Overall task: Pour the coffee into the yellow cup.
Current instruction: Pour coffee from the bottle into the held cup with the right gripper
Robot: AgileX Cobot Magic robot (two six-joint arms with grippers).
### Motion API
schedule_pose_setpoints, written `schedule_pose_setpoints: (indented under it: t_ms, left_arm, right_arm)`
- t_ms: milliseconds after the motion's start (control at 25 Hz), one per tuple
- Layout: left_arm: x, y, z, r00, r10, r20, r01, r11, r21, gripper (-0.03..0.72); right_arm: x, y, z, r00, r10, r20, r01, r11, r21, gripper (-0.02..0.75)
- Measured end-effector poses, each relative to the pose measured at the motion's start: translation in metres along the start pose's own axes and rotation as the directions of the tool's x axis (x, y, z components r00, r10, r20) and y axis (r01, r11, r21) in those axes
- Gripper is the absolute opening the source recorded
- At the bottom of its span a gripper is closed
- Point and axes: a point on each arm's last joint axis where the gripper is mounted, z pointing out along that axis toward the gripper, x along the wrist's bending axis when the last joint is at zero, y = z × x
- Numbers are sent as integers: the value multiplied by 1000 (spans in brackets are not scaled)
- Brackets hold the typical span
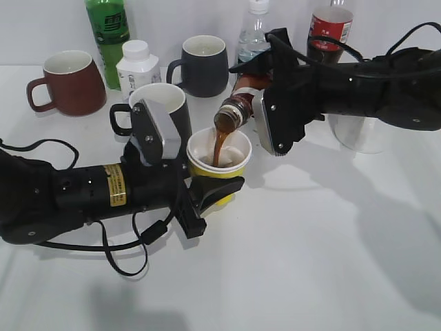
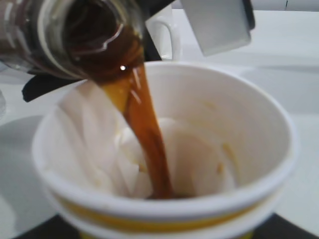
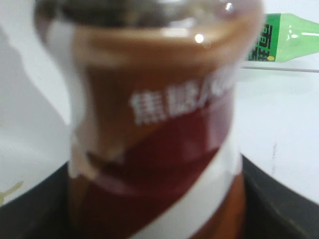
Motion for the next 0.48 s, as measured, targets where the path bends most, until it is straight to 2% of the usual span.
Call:
schedule_pose_setpoints:
  t_ms: [480]
  left_arm:
    - [0, -1, 0, 1000, 1, 0, -1, 1000, 7, 342]
  right_arm:
    - [-1, 0, 0, 999, -39, 2, 39, 999, 1, 501]
